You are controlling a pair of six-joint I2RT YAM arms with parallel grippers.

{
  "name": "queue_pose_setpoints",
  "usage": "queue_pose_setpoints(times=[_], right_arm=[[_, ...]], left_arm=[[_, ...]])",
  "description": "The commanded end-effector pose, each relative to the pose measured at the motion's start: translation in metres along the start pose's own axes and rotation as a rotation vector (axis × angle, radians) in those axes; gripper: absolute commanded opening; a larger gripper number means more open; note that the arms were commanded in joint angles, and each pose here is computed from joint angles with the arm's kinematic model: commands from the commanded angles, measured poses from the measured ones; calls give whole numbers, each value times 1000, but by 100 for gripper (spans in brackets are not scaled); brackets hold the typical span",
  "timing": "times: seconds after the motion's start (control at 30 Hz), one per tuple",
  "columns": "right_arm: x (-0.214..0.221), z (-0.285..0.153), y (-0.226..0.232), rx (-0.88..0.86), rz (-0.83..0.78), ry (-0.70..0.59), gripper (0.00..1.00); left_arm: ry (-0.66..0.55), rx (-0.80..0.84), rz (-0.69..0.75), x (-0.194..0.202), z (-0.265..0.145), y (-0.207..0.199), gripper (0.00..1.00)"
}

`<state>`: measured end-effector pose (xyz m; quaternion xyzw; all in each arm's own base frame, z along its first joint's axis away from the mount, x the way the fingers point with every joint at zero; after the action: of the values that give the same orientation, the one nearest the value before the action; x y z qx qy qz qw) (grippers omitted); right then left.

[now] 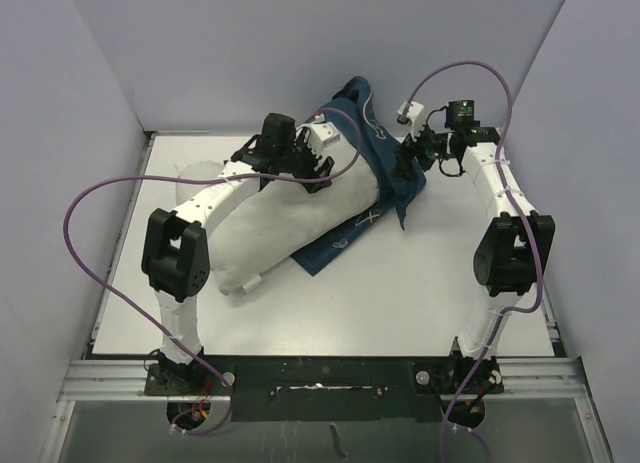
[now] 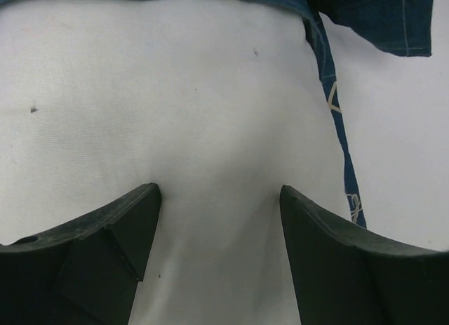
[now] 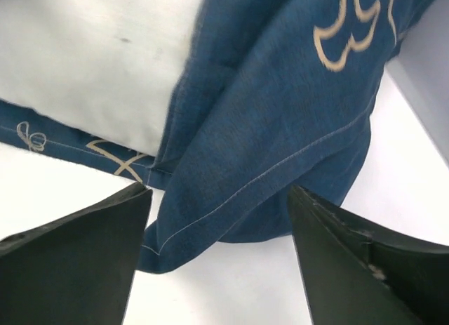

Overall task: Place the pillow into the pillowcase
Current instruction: Stuff the pillow into the pillowcase.

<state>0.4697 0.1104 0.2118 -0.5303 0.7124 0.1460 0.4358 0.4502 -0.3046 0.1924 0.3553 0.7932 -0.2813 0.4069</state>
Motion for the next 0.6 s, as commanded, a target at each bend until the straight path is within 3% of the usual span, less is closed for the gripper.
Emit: queue_pose_setpoints(times=[0.0, 0.1, 0.2, 0.23, 0.3, 0.43, 0.5, 0.57], right_arm=[[27, -4, -36, 130, 90, 108, 70], [33, -8, -55, 165, 79, 117, 50], [22, -13, -67, 153, 111, 51, 13], [17, -16, -70, 156, 116, 34, 5], [7, -23, -77, 181, 98, 9, 0], [-4, -48, -105, 312, 76, -20, 0], [-14, -60, -104, 265, 93, -97, 4], [-30, -58, -77, 121, 113, -203, 39]], left_arm=[[62, -14, 1, 27, 16, 9, 64], [88, 1, -26, 41, 19, 8, 56], [83, 36, -59, 46, 20, 5, 43], [75, 48, -70, 46, 19, 4, 37], [65, 63, -83, 48, 18, 3, 27], [43, 86, -94, 46, 15, 2, 12], [38, 103, -103, 46, 13, 0, 7], [31, 121, -104, 45, 11, -2, 0]])
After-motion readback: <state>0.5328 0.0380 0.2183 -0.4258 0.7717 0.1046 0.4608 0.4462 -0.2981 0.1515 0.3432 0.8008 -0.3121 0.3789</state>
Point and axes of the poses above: each gripper's point midway between its finger pads, its own z axis out along the fingers, its own y axis along the line the jaws close on, x = y × z, the point moved 1 cm from there along -z, back along the fingers, and after that the axes turned 12 degrees about -z, right-handed, at the moved point
